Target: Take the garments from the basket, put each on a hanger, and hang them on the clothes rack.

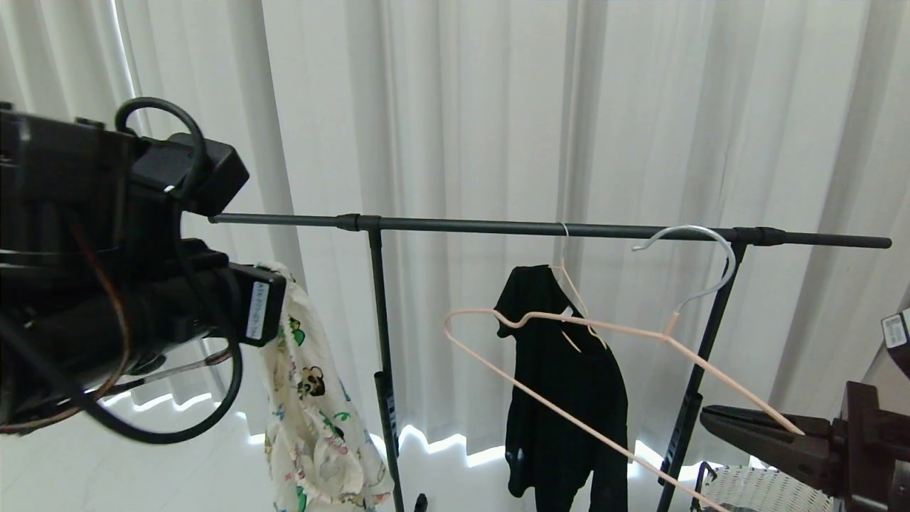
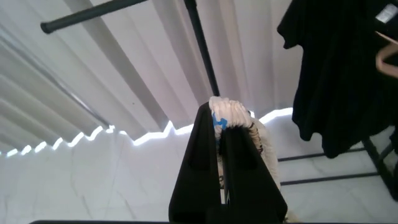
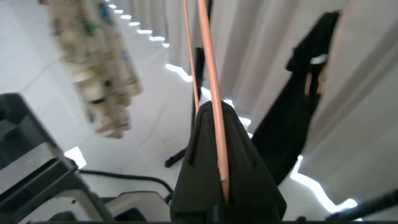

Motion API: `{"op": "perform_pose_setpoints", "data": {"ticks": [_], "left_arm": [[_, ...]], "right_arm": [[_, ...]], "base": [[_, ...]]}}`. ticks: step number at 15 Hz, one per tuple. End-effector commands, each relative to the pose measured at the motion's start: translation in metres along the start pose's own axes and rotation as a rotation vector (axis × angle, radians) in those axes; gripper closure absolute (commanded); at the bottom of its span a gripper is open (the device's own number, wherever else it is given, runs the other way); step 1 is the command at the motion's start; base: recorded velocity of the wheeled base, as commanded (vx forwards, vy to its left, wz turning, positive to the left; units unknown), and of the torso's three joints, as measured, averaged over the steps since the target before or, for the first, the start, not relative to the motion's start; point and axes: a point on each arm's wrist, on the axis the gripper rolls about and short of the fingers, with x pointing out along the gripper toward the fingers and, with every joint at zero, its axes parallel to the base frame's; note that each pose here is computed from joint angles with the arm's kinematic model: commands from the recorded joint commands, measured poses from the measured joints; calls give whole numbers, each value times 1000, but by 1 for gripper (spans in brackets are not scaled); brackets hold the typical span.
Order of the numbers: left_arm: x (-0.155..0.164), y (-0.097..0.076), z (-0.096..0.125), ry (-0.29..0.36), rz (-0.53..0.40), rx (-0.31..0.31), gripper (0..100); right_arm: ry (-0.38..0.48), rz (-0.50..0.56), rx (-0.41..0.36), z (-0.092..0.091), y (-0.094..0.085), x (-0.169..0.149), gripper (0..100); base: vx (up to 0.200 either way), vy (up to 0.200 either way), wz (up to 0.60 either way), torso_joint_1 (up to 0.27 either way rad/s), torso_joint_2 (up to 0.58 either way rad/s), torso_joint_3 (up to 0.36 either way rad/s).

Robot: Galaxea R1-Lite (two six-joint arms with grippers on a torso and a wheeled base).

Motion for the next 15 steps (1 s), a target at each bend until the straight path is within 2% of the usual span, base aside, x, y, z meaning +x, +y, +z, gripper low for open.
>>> {"op": "perform_pose_setpoints", "data": {"ticks": [1,4,6,7,10,15], "left_arm": [[38,-18,7,66,27,-31,100],[43,-21,6,77,26,-41,100],[44,-23,7,75,33,-96,100],[44,-23,7,75,34,-100,100],[40,-25,13,53,21,-114,100],[41,-27,12,54,41,-111,100]], "right_arm": [[6,46,-11,1,6,2,100],[-3,93,-13,4,13,3,100],[-5,158,8,7,23,4,100],[7,170,9,6,25,6,100],[26,173,10,9,26,17,100],[30,178,8,17,28,39,100]], "base": [[0,0,0,0,0,0],[0,0,0,0,0,0],[0,0,0,0,0,0],[0,0,0,0,0,0],[0,0,0,0,0,0],[0,0,0,0,0,0]]}}
